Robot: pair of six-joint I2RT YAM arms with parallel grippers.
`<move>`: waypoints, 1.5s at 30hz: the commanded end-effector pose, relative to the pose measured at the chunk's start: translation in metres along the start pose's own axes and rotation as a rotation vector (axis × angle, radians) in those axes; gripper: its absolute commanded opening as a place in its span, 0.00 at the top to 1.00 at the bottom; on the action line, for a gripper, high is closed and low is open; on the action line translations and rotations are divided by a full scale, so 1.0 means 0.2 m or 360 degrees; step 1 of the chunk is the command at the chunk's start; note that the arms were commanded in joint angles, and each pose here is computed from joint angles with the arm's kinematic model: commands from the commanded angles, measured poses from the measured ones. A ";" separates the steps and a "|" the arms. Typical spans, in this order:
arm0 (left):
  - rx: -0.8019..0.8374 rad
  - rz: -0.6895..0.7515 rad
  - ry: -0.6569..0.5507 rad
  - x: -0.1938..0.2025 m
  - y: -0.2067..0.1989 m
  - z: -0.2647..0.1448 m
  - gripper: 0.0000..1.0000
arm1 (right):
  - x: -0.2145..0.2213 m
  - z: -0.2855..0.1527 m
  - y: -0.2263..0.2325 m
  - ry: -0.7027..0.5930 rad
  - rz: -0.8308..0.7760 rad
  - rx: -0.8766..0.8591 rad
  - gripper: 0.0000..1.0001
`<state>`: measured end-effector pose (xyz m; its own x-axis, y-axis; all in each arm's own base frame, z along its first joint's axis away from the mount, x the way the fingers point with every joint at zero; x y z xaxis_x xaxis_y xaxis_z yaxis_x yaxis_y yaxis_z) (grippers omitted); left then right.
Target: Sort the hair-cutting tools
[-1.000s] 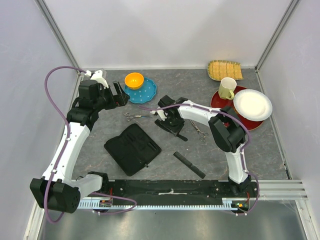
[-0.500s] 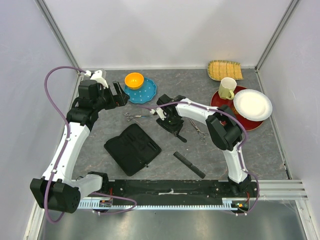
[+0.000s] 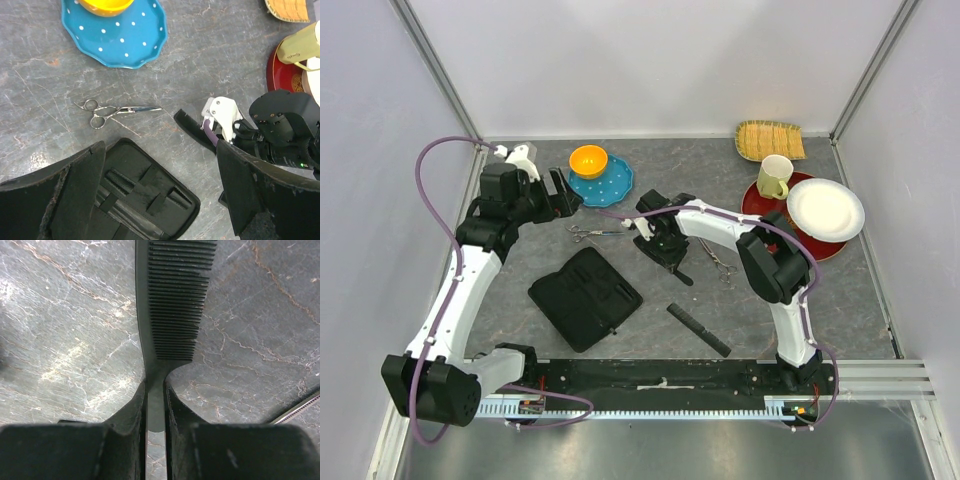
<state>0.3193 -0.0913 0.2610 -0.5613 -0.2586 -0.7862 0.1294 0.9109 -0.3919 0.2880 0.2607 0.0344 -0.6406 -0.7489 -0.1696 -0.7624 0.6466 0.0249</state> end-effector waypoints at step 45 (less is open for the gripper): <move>0.0677 -0.0636 0.0420 0.40 -0.20 0.36 0.34 | -0.47 -0.74 0.51 -0.0907 0.0082 -0.0731 0.95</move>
<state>0.3237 -0.1583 0.1663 -0.7934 -0.4345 -0.4263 0.0931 0.6056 -0.7903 0.2550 0.3577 0.1601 -0.6677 -0.5059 -0.5461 -0.7401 0.5302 0.4138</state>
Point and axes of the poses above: each gripper's point midway between its finger pads, its own z axis out along the fingers, its own y axis along the line the jaws close on, x = y × z, the point moved 2 cm from there along -z, back along the fingers
